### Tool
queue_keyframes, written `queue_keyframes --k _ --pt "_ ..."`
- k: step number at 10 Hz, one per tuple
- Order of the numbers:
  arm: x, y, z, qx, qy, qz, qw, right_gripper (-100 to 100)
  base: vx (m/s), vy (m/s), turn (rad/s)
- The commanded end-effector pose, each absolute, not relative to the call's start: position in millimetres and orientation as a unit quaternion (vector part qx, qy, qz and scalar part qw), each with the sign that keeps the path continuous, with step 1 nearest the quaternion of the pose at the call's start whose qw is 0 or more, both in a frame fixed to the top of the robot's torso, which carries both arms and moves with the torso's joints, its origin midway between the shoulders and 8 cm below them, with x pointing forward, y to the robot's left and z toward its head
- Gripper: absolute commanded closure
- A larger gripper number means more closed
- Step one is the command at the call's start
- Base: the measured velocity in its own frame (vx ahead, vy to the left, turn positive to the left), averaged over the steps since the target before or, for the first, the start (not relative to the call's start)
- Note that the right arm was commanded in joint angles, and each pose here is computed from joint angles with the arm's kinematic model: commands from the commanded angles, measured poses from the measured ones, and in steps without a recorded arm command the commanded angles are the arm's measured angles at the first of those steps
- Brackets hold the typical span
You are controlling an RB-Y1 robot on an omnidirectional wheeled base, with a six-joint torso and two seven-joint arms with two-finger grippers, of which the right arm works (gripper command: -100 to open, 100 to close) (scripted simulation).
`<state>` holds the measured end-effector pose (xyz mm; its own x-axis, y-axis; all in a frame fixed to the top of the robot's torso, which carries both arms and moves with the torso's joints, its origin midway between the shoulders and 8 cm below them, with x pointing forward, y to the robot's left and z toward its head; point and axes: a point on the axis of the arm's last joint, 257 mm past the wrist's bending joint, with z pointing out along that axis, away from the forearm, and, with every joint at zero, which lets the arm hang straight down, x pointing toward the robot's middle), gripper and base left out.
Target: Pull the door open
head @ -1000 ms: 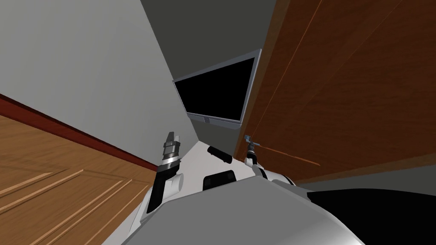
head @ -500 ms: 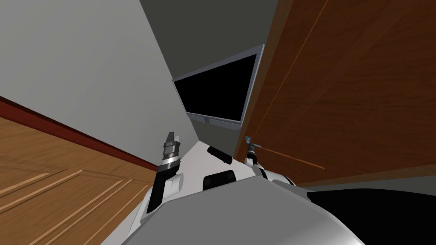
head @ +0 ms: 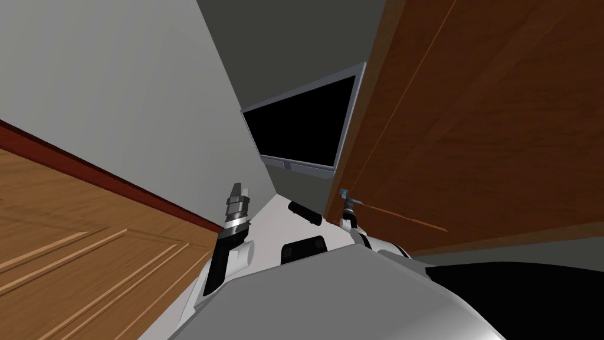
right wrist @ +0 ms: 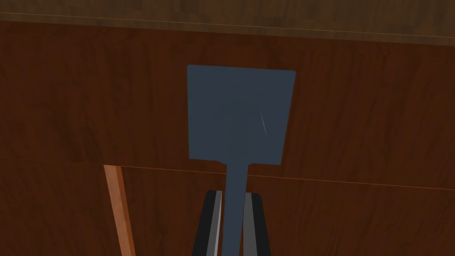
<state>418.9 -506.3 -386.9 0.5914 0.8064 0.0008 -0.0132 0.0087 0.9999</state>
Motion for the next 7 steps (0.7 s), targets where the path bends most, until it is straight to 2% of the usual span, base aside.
queue_keyframes --k 1,4,7 --pt "417.1 -502.8 -392.4 0.628 0.322 0.324 0.630 100 -0.126 0.096 0.007" --pt "417.6 -503.1 -391.1 0.621 0.333 0.337 0.625 100 -0.176 0.054 0.064" --pt "417.6 -502.5 -391.0 0.612 0.350 0.352 0.616 100 -0.207 -0.005 0.120"
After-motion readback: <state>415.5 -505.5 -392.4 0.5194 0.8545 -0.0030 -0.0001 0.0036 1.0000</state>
